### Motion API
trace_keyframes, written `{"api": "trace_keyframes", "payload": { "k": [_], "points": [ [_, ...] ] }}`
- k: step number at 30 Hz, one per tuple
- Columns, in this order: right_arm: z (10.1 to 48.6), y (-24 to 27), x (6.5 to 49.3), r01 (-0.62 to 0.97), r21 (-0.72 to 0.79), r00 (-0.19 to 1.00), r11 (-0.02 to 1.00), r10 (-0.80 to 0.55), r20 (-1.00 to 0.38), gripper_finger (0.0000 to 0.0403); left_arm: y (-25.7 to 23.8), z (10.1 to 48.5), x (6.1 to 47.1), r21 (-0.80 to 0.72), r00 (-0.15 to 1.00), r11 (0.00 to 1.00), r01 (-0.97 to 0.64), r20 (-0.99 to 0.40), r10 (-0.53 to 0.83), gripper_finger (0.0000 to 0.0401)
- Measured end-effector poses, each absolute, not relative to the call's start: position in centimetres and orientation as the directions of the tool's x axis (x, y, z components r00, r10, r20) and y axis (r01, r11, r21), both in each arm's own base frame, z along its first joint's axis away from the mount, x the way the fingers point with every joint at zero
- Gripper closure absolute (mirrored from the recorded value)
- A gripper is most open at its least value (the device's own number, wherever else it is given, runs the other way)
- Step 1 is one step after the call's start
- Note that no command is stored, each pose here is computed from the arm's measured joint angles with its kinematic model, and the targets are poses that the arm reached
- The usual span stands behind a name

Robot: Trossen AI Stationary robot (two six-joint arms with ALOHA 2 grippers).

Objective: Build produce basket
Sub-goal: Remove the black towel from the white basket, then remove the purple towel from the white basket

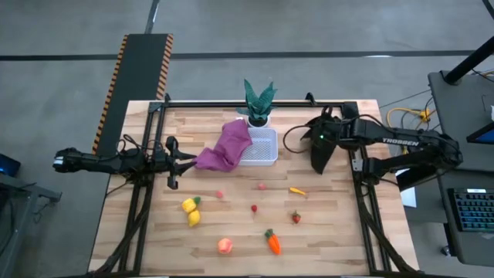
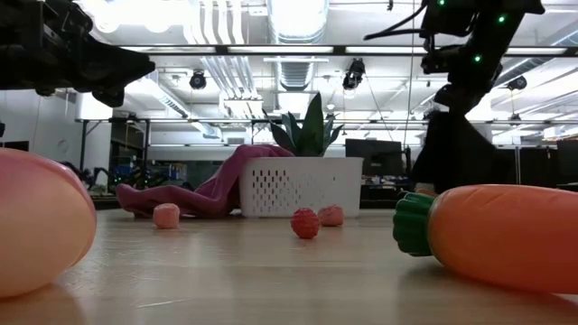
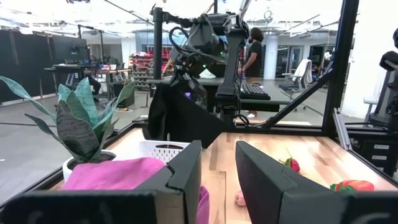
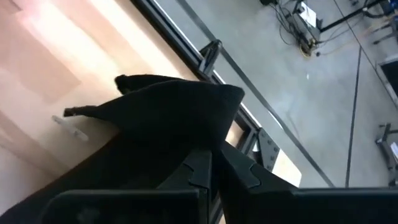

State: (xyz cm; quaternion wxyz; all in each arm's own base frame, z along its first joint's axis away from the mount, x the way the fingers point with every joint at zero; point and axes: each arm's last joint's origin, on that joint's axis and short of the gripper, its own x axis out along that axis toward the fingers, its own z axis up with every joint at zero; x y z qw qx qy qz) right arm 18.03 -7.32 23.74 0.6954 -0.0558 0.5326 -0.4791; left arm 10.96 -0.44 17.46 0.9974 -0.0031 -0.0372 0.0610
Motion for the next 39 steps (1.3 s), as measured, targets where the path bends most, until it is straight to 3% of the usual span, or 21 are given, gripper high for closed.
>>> {"api": "trace_keyframes", "payload": {
  "k": [5, 10, 14, 20, 25, 27, 30, 34, 39],
  "points": [
    [23.7, -7.1, 18.1, 0.627, -0.509, 0.019, 0.590, -0.665, -0.747, 0.0340, -0.4, 17.5, 11.0, -0.011, 0.990, 0.993, -0.121, 0.074, 0.122, 0.0314],
    [23.6, -7.0, 18.5, 0.644, -0.410, 0.084, 0.646, -0.592, -0.801, 0.0244, -0.4, 17.5, 11.0, -0.011, 0.990, 0.993, -0.122, 0.074, 0.122, 0.0314],
    [24.1, -7.1, 18.7, 0.663, -0.402, 0.097, 0.631, -0.605, -0.790, 0.0164, -0.4, 17.5, 11.0, -0.011, 0.990, 0.993, -0.122, 0.074, 0.122, 0.0314],
    [26.9, -7.3, 19.9, 0.691, -0.346, 0.198, 0.635, -0.626, -0.754, 0.0090, -0.4, 17.5, 11.0, -0.010, 0.990, 0.993, -0.121, 0.073, 0.122, 0.0314],
    [29.1, -6.4, 22.0, 0.474, -0.086, 0.579, 0.876, -0.384, -0.719, 0.0080, -0.4, 17.5, 11.0, -0.010, 0.990, 0.993, -0.122, 0.074, 0.122, 0.0314],
    [29.8, -5.8, 22.8, 0.281, 0.001, 0.748, 0.960, -0.219, -0.627, 0.0085, -0.4, 17.4, 11.0, -0.010, 0.990, 0.993, -0.121, 0.072, 0.122, 0.0314],
    [30.4, -4.8, 23.7, 0.026, 0.036, 0.919, 0.999, -0.010, -0.393, 0.0098, -0.4, 17.5, 11.0, -0.010, 0.990, 0.993, -0.121, 0.074, 0.122, 0.0314],
    [29.9, -4.0, 23.7, -0.157, -0.023, 0.979, 0.987, 0.153, -0.138, 0.0116, -0.4, 17.5, 11.0, -0.010, 0.990, 0.993, -0.121, 0.075, 0.122, 0.0314],
    [27.1, -3.8, 22.9, -0.156, -0.028, 0.980, 0.987, 0.151, -0.133, 0.0133, -0.5, 17.4, 11.0, -0.010, 0.990, 0.993, -0.121, 0.072, 0.121, 0.0314]
  ]
}}
